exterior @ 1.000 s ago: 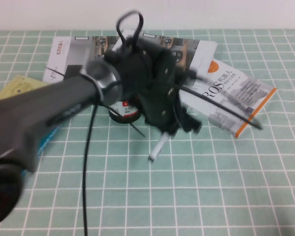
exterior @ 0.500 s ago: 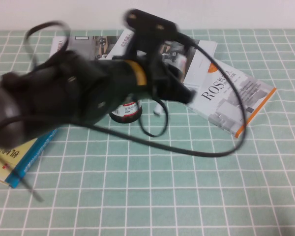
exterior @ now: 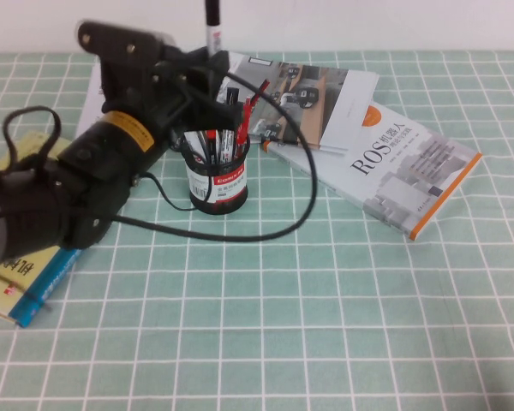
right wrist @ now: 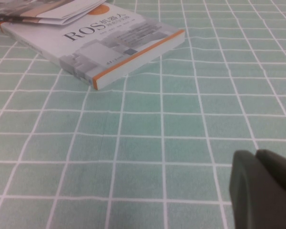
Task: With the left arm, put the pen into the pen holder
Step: Place the pen onto the pen holder
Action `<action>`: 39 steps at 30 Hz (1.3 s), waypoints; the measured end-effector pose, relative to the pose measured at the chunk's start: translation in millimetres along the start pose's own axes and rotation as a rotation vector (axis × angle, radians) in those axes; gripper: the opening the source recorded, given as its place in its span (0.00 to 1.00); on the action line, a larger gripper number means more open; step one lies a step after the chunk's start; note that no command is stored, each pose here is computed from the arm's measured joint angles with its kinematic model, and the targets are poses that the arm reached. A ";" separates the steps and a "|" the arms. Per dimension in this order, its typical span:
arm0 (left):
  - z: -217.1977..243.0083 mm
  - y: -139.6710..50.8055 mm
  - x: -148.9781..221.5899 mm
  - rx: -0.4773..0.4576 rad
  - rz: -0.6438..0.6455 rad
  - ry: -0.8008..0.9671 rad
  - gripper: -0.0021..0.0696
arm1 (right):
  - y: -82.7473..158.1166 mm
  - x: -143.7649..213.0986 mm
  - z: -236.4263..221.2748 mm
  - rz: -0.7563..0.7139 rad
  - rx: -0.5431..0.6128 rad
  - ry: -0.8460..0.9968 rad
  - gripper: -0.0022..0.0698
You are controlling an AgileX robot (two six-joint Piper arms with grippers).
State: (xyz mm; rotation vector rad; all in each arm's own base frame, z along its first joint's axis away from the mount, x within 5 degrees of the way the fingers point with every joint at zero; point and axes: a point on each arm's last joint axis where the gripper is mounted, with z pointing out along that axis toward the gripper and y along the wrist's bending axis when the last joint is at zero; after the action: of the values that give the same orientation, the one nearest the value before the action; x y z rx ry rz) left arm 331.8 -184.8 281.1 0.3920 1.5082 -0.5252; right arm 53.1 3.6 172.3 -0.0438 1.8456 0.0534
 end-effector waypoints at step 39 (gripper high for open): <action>18.9 25.5 75.1 -0.044 -0.044 0.156 0.65 | 0.0 0.0 0.0 0.000 0.000 0.000 0.00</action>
State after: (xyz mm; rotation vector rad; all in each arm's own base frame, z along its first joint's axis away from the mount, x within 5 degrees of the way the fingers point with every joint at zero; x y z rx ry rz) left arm 360.7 -180.3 205.0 0.3730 1.6786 -0.5041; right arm 53.1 3.6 172.3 -0.0438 1.8456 0.0534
